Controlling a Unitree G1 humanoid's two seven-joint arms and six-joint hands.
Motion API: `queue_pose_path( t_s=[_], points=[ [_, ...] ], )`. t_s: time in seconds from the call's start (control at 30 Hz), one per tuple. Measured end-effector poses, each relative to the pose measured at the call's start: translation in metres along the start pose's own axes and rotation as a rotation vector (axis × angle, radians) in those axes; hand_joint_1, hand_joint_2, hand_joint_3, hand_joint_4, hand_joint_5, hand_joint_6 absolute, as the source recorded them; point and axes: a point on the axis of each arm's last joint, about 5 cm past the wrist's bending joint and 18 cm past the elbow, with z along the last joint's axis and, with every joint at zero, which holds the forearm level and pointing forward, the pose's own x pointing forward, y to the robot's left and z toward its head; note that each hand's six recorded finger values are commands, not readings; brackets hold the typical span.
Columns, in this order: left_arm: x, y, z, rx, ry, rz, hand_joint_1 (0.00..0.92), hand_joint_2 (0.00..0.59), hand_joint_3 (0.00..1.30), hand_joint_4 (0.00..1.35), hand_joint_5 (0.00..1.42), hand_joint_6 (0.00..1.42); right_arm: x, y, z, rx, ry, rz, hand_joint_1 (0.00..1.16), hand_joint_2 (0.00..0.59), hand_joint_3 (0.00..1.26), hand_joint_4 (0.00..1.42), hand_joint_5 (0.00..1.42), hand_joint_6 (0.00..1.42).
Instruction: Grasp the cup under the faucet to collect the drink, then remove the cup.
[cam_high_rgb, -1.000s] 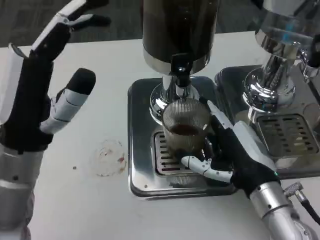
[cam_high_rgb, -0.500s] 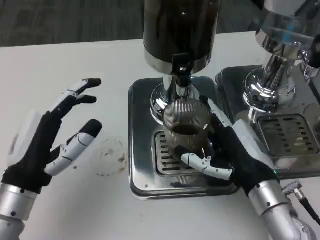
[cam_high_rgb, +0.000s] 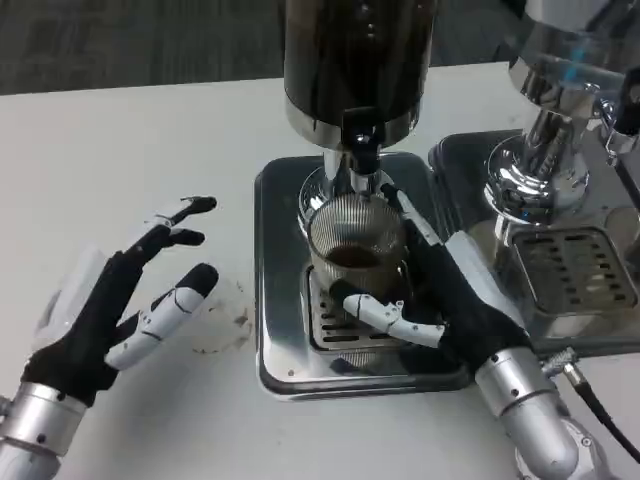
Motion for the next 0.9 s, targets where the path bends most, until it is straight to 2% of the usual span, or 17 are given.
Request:
queue_pose_path(
  t_s=[0.43, 0.7, 0.9],
  points=[
    [-0.002, -0.004, -0.001, -0.009, 0.011, -0.028, 0.0, 0.198, 0.23, 0.13, 0.31, 0.24, 0.002, 0.0018, 0.0002, 0.011, 0.002, 0.001, 0.61, 0.172, 0.0, 0.0, 0.0, 0.06],
    [-0.009, -0.005, -0.001, -0.015, 0.018, -0.021, 0.0, 0.199, 0.23, 0.15, 0.33, 0.24, -0.008, 0.0029, 0.0013, 0.019, -0.006, -0.009, 0.65, 0.171, 0.0, 0.0, 0.0, 0.05],
    [-0.014, -0.006, -0.0015, -0.029, 0.03, -0.006, 0.0, 0.2, 0.24, 0.17, 0.33, 0.24, -0.011, -0.0012, 0.0033, 0.009, -0.013, -0.022, 0.67, 0.168, 0.0, 0.0, 0.0, 0.05]
  ],
)
